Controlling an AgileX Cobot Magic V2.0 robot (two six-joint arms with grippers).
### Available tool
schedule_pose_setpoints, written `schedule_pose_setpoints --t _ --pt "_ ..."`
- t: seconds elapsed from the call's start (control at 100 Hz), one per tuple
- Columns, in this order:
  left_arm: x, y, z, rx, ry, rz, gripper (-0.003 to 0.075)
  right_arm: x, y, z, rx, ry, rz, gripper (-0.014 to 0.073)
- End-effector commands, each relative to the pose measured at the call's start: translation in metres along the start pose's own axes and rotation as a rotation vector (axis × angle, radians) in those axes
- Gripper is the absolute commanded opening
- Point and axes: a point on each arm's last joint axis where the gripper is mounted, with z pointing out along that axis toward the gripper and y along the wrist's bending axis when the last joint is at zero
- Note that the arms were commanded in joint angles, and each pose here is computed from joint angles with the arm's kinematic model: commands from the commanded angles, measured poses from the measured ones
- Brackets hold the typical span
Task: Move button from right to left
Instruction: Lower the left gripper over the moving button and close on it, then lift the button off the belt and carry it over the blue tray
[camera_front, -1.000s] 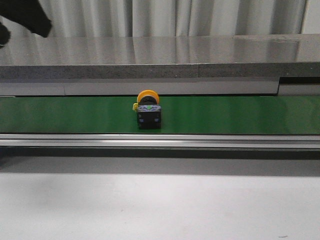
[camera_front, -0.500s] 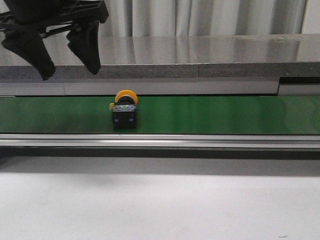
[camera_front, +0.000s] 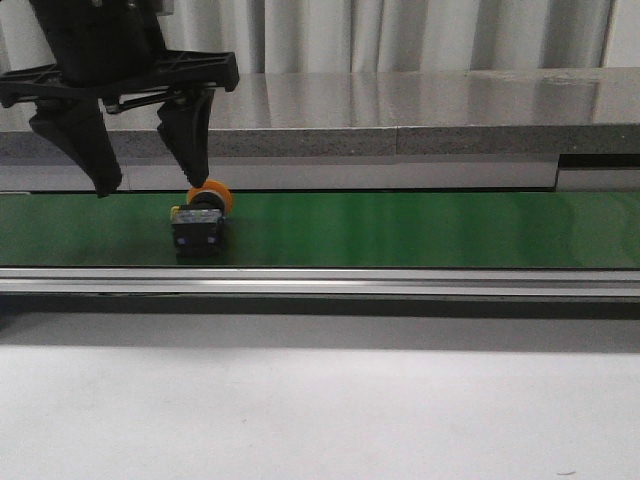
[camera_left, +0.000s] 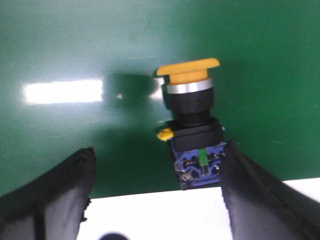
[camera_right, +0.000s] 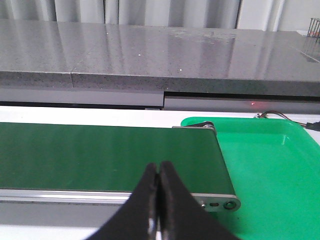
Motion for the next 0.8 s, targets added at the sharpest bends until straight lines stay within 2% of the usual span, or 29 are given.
schedule_pose_setpoints --t 0.0,0.19,0.37,0.52,0.59,0.71,0.79 --pt "-0.006 -0.004 -0.024 0.035 -0.082 -0.008 0.0491 -0.015 0.000 -0.002 -0.002 -0.102 -0.005 -0.0068" --pt "-0.006 -0.004 -0.018 0.028 -0.065 -0.007 0.0491 -0.015 0.000 -0.002 -0.002 -0.102 -0.005 -0.0068" --pt "-0.006 -0.003 0.005 -0.021 -0.005 0.009 0.0491 -0.015 0.000 -0.002 -0.002 -0.102 -0.005 -0.0068" --pt "-0.009 0.005 0.012 -0.032 0.012 -0.014 0.0485 -0.015 0.000 -0.002 -0.002 -0.102 -0.005 -0.0068" --pt "-0.010 0.009 0.013 -0.036 0.019 -0.025 0.0426 -0.015 0.000 -0.002 -0.002 -0.102 -0.005 -0.0068" --pt "-0.010 0.012 0.013 -0.043 0.029 -0.033 0.0225 -0.015 0.000 -0.002 -0.002 -0.102 -0.005 -0.0068" --pt "-0.010 0.013 0.013 -0.044 0.029 -0.035 0.0151 -0.015 0.000 -0.002 -0.002 -0.102 -0.005 -0.0068"
